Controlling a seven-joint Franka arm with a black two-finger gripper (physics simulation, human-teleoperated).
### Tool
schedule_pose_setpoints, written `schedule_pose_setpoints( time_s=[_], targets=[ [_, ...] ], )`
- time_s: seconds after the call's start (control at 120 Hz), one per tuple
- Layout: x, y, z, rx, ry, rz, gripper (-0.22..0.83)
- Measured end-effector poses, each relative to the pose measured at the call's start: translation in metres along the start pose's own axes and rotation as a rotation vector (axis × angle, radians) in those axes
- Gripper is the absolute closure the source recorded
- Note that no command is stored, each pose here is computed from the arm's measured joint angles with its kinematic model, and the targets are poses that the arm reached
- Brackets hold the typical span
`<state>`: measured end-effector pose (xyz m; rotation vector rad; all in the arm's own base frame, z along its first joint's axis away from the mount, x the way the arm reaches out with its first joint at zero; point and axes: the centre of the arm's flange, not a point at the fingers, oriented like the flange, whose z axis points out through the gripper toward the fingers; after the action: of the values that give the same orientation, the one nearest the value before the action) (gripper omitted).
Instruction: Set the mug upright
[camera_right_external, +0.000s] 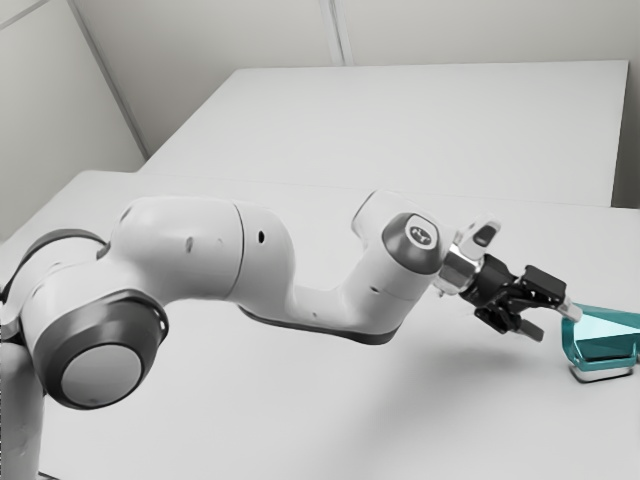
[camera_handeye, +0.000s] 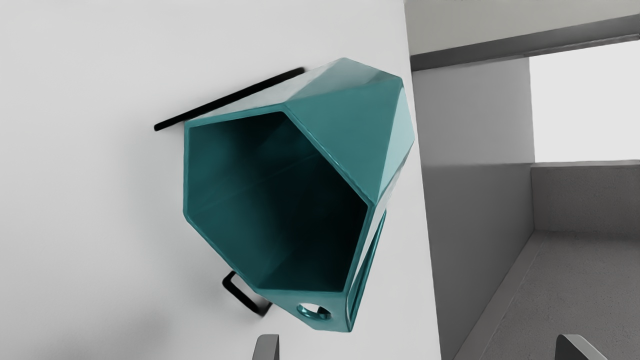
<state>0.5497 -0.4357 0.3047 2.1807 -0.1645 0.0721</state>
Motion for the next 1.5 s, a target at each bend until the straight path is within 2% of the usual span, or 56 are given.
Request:
schedule_pose_setpoints(
  time_s=[0.533, 1.283, 1.375, 1.5],
  targets=[
    [0.018, -0.007, 0.019, -0.011, 0.062, 0.082, 0.00],
    [0.021, -0.002, 0.059, -0.035, 0.059, 0.166, 0.00],
    [0.021, -0.001, 0.062, -0.038, 0.059, 0.171, 0.03],
    [0.021, -0.001, 0.064, -0.043, 0.057, 0.171, 0.13]
  ],
)
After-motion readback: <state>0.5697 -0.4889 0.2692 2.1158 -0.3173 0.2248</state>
